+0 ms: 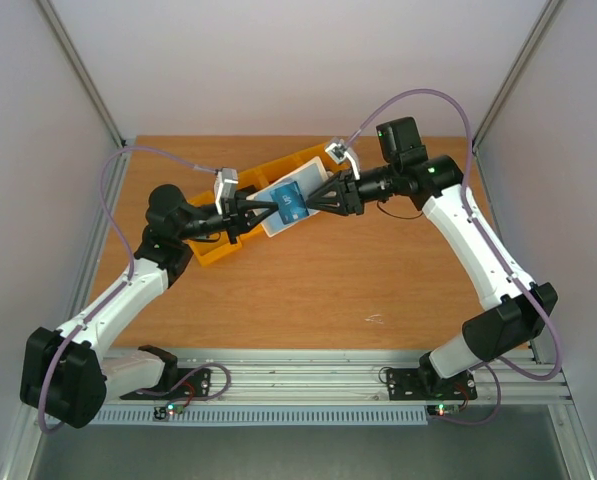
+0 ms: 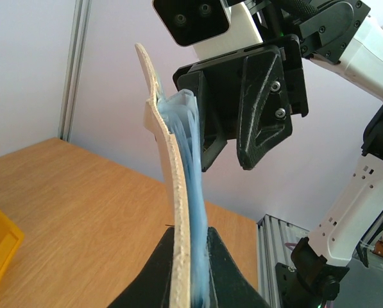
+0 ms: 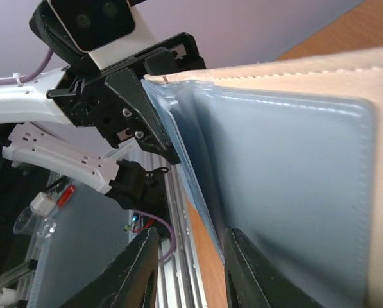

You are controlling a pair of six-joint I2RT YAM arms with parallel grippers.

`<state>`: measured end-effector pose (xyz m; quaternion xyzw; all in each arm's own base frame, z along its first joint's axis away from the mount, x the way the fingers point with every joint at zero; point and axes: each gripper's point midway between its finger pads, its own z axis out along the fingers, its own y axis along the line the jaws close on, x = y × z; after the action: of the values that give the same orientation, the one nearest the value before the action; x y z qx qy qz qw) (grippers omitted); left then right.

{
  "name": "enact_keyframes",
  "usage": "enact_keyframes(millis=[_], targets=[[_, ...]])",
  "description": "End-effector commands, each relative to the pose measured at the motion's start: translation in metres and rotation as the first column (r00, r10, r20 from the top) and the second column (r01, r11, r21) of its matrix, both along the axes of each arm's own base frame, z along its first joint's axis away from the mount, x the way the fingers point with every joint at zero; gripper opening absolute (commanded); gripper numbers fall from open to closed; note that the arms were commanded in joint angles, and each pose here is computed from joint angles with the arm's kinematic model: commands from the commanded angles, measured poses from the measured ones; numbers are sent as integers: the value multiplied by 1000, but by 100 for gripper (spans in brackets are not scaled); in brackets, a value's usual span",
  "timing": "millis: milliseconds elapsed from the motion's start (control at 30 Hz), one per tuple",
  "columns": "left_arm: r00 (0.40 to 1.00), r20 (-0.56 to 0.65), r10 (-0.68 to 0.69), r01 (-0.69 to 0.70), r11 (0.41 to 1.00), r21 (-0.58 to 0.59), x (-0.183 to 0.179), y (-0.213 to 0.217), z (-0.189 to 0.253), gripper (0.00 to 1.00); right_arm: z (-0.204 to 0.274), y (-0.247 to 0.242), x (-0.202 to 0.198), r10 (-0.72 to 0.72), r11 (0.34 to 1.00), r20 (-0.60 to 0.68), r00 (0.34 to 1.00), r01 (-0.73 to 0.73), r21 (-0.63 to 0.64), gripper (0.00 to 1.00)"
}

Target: Take the credit cards out of the card holder

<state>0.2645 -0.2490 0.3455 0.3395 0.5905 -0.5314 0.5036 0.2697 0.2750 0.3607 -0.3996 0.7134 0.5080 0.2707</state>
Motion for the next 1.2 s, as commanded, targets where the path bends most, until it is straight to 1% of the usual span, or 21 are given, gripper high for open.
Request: enact_keyframes(millis=[0, 67, 100, 133, 167, 233, 567, 800, 933, 1067, 1167], targets=[[996, 84, -1, 2, 1000, -19, -6, 3, 14, 0, 0, 13, -3, 45, 999, 8, 999, -45, 12, 29], [997, 84, -1, 2, 1000, -19, -6, 3, 14, 0, -4, 16, 0, 44, 999, 6, 999, -44, 5, 30], [997, 81, -1, 2, 1000, -19, -6, 3, 14, 0, -5, 16, 3, 36, 999, 7, 999, -36, -1, 27], [997, 81, -1, 2, 1000, -19, -6, 3, 14, 0, -7, 16, 6, 23, 1000, 16, 1000, -23, -10, 19], [997, 80, -1, 2, 1000, -20, -6, 3, 15, 0, -8, 15, 8, 13, 1000, 24, 1000, -13, -20, 14], [997, 80, 1, 1, 1000, -22, -5, 3, 16, 0, -11, 13, 12, -12, 999, 41, 999, 14, -43, 13], [996, 93, -8, 11, 1000, -25, -5, 2, 17, 0, -17, 3, 30, -125, 985, 124, 984, 139, -107, 15], [995, 97, -6, 9, 1000, -26, -5, 2, 17, 0, -13, 11, 30, -109, 989, 130, 985, 120, -82, 17], [996, 94, -4, 6, 1000, -26, -5, 2, 17, 0, -11, 17, 25, -71, 995, 122, 990, 79, -66, 19], [996, 94, -2, 5, 1000, -25, -5, 3, 18, 0, -13, 13, 17, -51, 995, 123, 991, 62, -84, 25], [996, 93, 0, 3, 1000, -26, -5, 3, 17, 0, -15, 3, 17, -65, 990, 139, 988, 81, -111, 26]])
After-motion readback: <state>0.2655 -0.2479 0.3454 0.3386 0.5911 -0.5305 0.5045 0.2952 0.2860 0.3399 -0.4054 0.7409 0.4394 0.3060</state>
